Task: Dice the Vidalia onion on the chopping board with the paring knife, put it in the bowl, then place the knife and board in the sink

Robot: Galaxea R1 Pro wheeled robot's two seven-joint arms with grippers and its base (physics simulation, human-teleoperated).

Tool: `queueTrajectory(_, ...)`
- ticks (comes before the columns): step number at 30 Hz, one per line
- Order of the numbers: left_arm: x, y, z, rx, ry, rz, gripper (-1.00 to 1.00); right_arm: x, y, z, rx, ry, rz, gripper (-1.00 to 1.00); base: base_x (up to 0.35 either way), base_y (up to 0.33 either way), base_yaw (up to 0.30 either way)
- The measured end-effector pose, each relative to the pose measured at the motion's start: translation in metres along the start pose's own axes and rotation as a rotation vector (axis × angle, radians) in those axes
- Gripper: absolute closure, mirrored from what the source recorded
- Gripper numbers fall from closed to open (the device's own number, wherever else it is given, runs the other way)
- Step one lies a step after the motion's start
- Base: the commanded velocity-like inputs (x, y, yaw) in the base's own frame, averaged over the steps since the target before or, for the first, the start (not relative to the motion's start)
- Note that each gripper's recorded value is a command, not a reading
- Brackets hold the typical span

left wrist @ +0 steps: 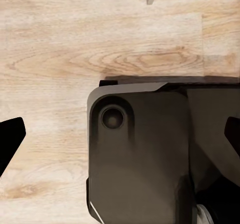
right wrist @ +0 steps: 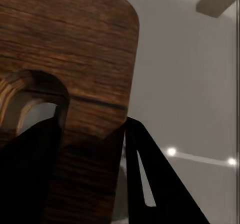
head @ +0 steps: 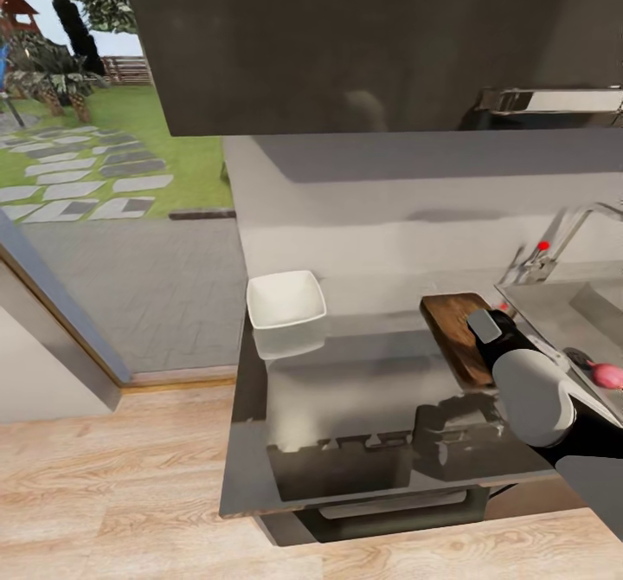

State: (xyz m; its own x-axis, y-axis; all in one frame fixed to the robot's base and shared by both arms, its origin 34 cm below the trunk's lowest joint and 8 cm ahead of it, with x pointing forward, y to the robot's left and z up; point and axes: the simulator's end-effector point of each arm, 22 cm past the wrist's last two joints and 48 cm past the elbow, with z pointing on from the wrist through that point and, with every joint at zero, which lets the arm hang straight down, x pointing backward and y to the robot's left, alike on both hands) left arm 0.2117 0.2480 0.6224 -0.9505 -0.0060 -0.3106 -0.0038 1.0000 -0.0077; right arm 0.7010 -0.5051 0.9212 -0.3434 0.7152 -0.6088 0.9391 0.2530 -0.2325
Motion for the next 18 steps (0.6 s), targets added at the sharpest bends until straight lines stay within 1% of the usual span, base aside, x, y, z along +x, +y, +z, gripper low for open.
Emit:
queueTrajectory(5, -0.001, 0.002, 0.000, -0.004, -0.004, -0.003, -1.00, -0.003, 0.000, -0.004, -0.003, -0.012, -0.006, 1.00, 0.000, 0.000, -0.094)
queueTrajectory(11, -0.004, 0.002, 0.000, -0.005, -0.011, -0.007, -1.00, -0.018, -0.004, -0.009, 0.002, -0.056, -0.015, 1.00, 0.000, 0.000, -0.088)
queueTrajectory(14, 0.002, 0.002, -0.001, -0.004, 0.000, -0.007, -1.00, -0.024, -0.005, -0.011, 0.002, -0.072, -0.016, 1.00, -0.023, 0.000, -0.084)
queueTrajectory(16, 0.006, 0.001, -0.002, -0.004, 0.009, -0.007, -1.00, -0.026, -0.005, -0.013, 0.001, -0.077, -0.014, 1.00, -0.204, 0.000, -0.042)
queueTrajectory(17, 0.017, 0.000, -0.004, -0.002, 0.034, -0.007, -1.00, -0.032, 0.014, -0.018, -0.075, -0.111, -0.045, 1.00, -0.253, 0.000, 0.000)
queueTrajectory(18, 0.017, 0.000, -0.004, -0.002, 0.034, -0.007, -1.00, -0.031, 0.018, -0.019, -0.097, -0.104, -0.038, 1.00, -0.252, 0.000, 0.000)
